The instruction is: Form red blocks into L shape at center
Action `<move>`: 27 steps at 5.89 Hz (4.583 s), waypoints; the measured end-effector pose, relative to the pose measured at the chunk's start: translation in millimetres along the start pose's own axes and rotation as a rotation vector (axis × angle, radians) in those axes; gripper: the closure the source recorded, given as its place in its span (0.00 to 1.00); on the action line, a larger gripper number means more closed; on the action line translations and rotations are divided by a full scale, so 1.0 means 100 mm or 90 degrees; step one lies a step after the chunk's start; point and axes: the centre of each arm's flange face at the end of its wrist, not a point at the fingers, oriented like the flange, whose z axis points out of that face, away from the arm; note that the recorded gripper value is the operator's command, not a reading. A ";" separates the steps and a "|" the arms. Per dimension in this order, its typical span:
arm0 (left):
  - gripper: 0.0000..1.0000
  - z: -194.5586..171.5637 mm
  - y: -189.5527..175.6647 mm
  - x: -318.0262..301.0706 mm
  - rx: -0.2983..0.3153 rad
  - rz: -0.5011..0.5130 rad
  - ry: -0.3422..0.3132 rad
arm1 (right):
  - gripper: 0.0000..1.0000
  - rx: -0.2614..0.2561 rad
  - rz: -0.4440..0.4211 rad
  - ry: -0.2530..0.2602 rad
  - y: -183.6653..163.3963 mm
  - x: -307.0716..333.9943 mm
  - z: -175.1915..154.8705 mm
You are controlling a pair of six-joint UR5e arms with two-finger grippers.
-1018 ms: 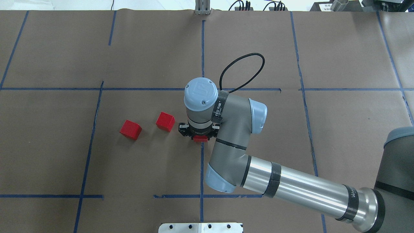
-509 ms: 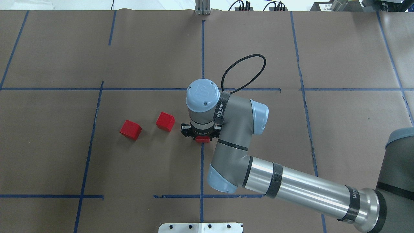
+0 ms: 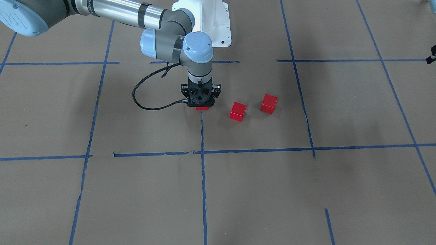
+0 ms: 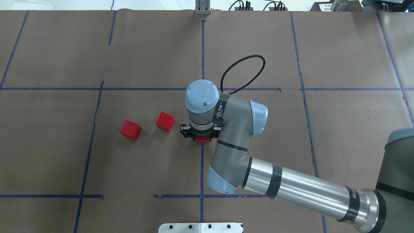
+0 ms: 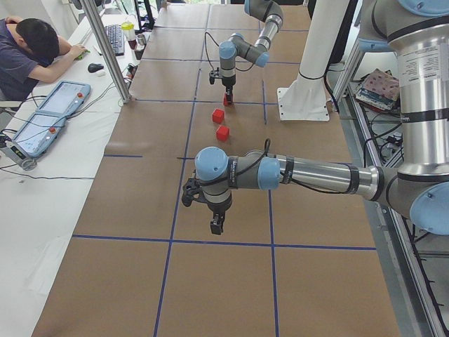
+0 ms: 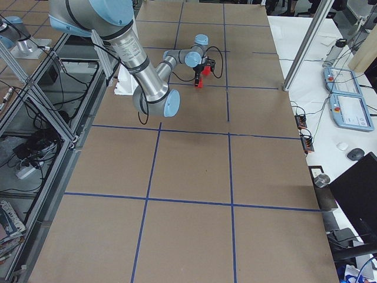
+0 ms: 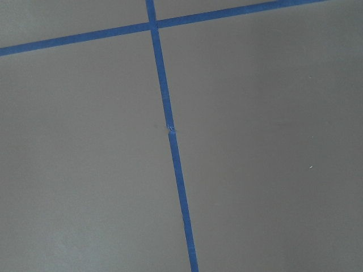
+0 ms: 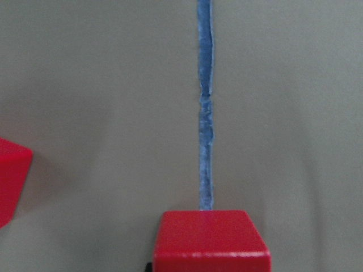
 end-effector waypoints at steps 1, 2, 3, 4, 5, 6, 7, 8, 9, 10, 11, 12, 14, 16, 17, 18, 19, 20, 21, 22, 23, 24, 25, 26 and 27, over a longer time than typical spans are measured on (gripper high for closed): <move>0.00 0.00 0.00 0.00 0.000 0.000 0.000 | 0.00 0.001 -0.001 -0.004 0.00 -0.02 -0.04; 0.00 0.00 0.00 0.00 0.000 0.000 0.000 | 0.00 0.005 0.000 -0.011 -0.03 -0.02 -0.12; 0.00 0.00 0.00 0.00 0.000 0.000 0.000 | 0.00 0.012 0.005 -0.017 -0.09 0.00 -0.33; 0.00 0.00 0.00 0.00 0.001 0.000 0.000 | 0.00 0.018 0.011 -0.019 -0.19 0.06 -0.67; 0.00 -0.01 -0.01 0.01 0.002 0.002 -0.002 | 0.00 0.023 0.016 -0.022 -0.38 0.21 -1.02; 0.00 -0.02 -0.01 0.02 0.003 0.005 -0.003 | 0.00 0.018 0.017 -0.015 -0.67 0.48 -1.24; 0.00 -0.04 -0.05 0.05 0.007 0.010 -0.002 | 0.00 0.004 0.004 0.006 -1.02 0.92 -1.36; 0.00 -0.13 -0.20 0.14 0.024 0.025 -0.001 | 0.00 -0.006 -0.021 0.020 -1.39 1.51 -1.46; 0.00 -0.30 -0.48 0.29 0.050 0.052 -0.004 | 0.00 -0.012 -0.058 0.034 -1.73 2.23 -1.55; 0.00 -0.46 -0.74 0.43 0.072 0.076 -0.004 | 0.00 -0.013 -0.102 0.052 -1.96 3.05 -1.65; 0.00 -0.60 -0.92 0.57 0.090 0.095 0.000 | 0.00 -0.013 -0.157 0.072 -1.99 4.04 -1.78; 0.00 -0.67 -0.98 0.65 0.100 0.107 0.003 | 0.00 -0.019 -0.208 0.089 -1.79 5.05 -1.91; 0.00 -0.78 -1.00 0.82 0.124 0.140 0.002 | 0.00 -0.017 -0.240 0.096 -0.96 6.67 -2.22; 0.00 -0.62 -1.13 1.54 0.127 0.222 0.021 | 0.00 -0.026 -0.205 0.074 -0.10 7.59 -2.21; 0.00 -0.57 -1.27 2.12 0.131 0.240 0.042 | 0.00 -0.022 -0.181 0.061 0.11 7.75 -2.14; 0.00 -0.46 -1.42 2.81 0.123 0.236 0.075 | 0.00 -0.017 -0.157 0.057 0.18 7.79 -2.12; 0.00 -0.29 -1.50 3.52 0.107 0.234 0.097 | 0.00 -0.014 -0.149 0.056 0.18 7.80 -2.12; 0.00 -0.09 -1.51 4.18 0.105 0.208 0.089 | 0.00 -0.013 -0.146 0.055 0.18 7.80 -2.12; 0.00 0.17 -1.47 4.78 0.112 0.159 0.070 | 0.00 -0.013 -0.145 0.055 0.18 7.80 -2.12; 0.00 0.43 -1.48 5.25 0.116 0.103 0.057 | 0.00 -0.013 -0.144 0.055 0.18 7.80 -2.12; 0.00 0.62 -1.54 5.53 0.116 0.068 0.049 | 0.00 -0.013 -0.144 0.054 0.18 7.80 -2.12; 0.00 0.78 -1.60 5.63 0.116 0.057 0.050 | 0.00 -0.013 -0.144 0.054 0.18 7.79 -2.12; 0.00 0.96 -1.65 5.67 0.116 0.052 0.057 | 0.00 -0.012 -0.145 0.054 0.18 7.79 -2.12; 0.00 1.11 -1.66 5.73 0.116 0.042 0.069 | 0.00 -0.011 -0.145 0.054 0.18 7.79 -2.13; 0.00 1.24 -1.62 5.88 0.119 0.030 0.075 | 0.00 -0.011 -0.146 0.054 0.17 7.78 -2.13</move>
